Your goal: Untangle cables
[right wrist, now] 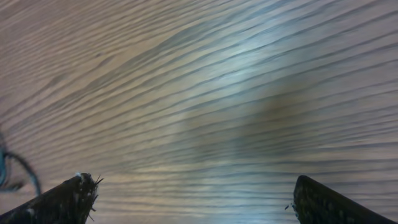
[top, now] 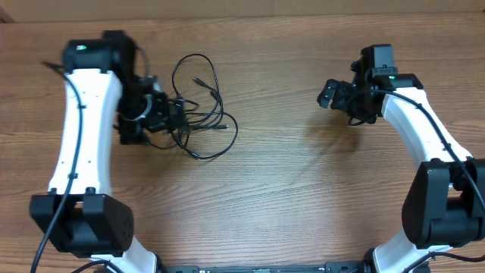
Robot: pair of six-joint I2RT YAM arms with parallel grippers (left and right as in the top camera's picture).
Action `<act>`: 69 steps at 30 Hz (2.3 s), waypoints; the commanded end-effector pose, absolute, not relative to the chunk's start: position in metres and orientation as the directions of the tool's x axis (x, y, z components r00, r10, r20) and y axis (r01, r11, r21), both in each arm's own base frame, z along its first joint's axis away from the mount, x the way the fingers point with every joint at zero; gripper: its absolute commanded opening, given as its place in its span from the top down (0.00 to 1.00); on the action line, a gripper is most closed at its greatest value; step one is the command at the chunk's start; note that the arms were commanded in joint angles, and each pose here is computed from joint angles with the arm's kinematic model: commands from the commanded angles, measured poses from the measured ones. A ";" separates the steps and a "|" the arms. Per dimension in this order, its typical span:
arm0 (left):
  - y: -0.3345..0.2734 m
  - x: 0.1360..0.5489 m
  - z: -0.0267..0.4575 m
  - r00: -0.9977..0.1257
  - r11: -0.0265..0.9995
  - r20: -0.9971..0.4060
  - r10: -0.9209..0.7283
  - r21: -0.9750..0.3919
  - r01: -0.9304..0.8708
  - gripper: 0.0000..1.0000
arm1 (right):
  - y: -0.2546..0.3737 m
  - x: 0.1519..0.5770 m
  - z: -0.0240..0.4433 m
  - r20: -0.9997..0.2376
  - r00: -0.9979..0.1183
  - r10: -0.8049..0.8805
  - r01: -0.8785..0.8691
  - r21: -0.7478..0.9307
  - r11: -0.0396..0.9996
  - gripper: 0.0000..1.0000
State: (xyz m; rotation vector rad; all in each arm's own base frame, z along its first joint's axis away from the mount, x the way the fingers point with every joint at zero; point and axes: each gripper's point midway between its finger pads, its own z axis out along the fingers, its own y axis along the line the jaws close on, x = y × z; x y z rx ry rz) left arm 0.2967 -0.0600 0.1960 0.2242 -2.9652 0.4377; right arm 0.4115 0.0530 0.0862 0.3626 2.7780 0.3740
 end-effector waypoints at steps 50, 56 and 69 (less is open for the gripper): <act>-0.244 0.276 0.203 -0.800 0.467 0.577 0.167 -0.761 -0.451 0.00 | 0.082 0.411 0.093 -0.301 -0.934 0.190 0.091 0.314 0.945 0.00; -0.220 0.323 0.237 -0.825 0.195 0.555 0.102 -0.825 -0.531 0.00 | 0.081 0.409 0.092 -0.294 -0.937 0.190 0.094 0.312 0.945 0.00; -0.162 0.418 0.233 -0.997 0.262 -0.057 -0.048 -0.964 0.042 0.00 | 0.082 0.411 0.093 -0.300 -0.935 0.190 0.091 0.314 0.945 0.00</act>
